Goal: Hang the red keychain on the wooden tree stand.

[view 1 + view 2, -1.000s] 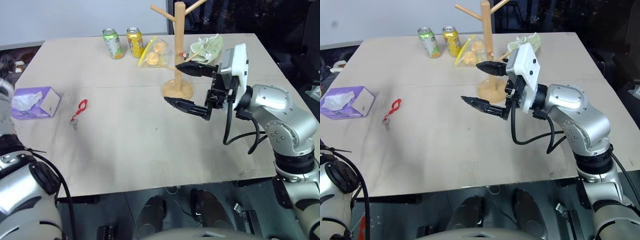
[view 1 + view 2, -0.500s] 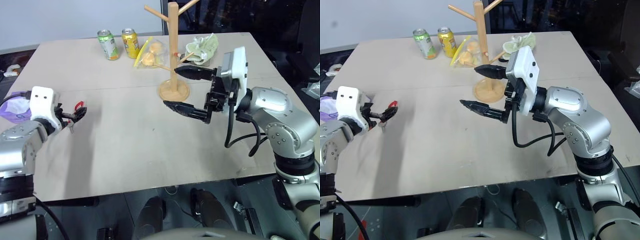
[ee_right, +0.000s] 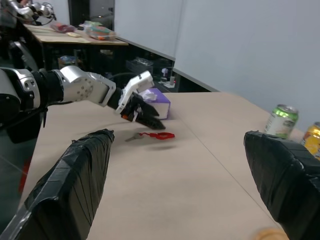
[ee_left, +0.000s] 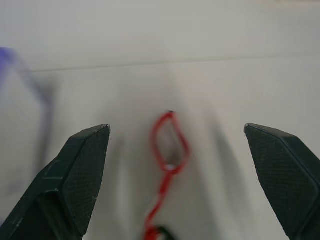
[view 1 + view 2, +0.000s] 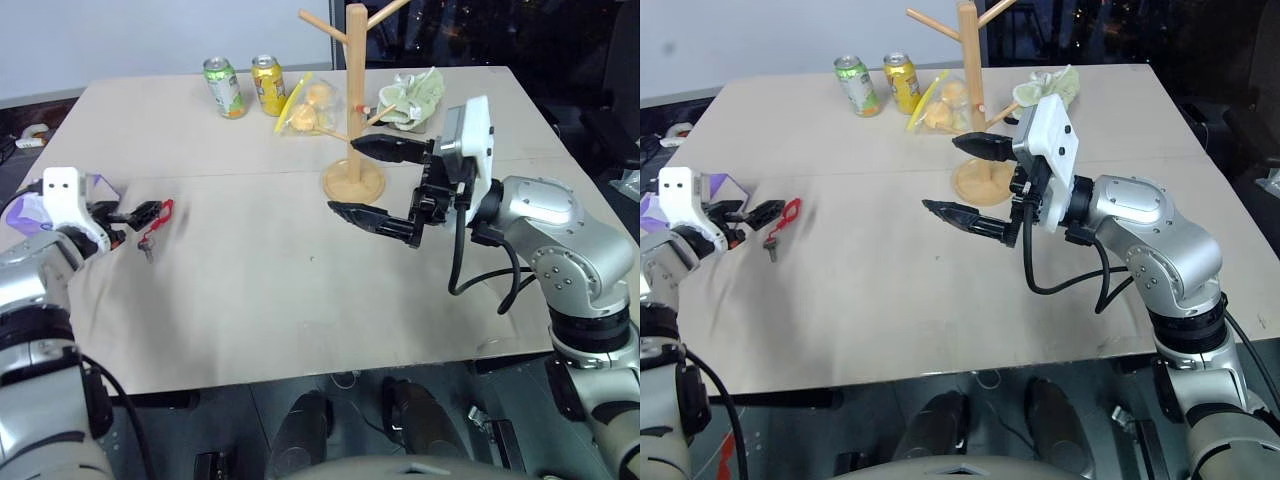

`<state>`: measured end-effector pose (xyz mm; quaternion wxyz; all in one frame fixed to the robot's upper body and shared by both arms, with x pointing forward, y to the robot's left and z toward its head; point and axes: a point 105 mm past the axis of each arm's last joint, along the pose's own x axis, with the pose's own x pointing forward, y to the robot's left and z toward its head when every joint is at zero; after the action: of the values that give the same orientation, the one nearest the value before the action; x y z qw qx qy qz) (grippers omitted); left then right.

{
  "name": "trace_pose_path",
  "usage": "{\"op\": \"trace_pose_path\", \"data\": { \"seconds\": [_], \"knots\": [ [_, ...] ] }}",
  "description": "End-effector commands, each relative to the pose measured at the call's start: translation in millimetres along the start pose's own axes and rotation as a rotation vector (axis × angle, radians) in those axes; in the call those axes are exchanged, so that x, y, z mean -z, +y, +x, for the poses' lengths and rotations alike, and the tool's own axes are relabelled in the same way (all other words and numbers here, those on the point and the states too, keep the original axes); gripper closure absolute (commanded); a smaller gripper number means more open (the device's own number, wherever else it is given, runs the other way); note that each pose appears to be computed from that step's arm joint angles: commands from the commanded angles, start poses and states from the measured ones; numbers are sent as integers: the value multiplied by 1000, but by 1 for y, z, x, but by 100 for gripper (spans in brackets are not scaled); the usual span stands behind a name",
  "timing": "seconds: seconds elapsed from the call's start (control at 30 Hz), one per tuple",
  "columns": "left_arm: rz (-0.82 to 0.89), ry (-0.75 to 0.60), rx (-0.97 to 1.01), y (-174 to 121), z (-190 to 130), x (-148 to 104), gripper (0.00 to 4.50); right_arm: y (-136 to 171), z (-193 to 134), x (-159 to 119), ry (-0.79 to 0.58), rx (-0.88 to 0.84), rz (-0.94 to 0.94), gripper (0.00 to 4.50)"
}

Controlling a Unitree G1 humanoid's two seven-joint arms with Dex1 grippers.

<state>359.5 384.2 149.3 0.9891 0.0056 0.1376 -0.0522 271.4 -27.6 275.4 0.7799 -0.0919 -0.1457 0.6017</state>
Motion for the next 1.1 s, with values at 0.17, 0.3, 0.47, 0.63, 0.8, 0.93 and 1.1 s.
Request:
{"op": "trace_pose_path", "data": {
  "seconds": [0.17,0.3,0.47,0.63,0.8,0.93,1.1],
  "knots": [
    [82,58,-11,9,-2,6,6,0,-5,-17,-25,32,-57,0],
    [90,77,-35,13,-2,11,6,0,-8,-17,-12,45,-61,0],
    [44,82,-10,10,0,17,6,-1,-8,-17,-7,53,-65,0],
    [45,76,11,5,4,18,164,-2,-8,-17,-9,53,-65,0],
    [48,91,1,7,4,20,398,-3,-8,-17,-9,61,-62,0],
    [27,108,-2,9,-1,29,447,-3,-8,-17,-10,68,-62,0],
    [37,19,43,-1,2,4,447,-3,-9,-15,-4,70,-61,0]
  ]
}}
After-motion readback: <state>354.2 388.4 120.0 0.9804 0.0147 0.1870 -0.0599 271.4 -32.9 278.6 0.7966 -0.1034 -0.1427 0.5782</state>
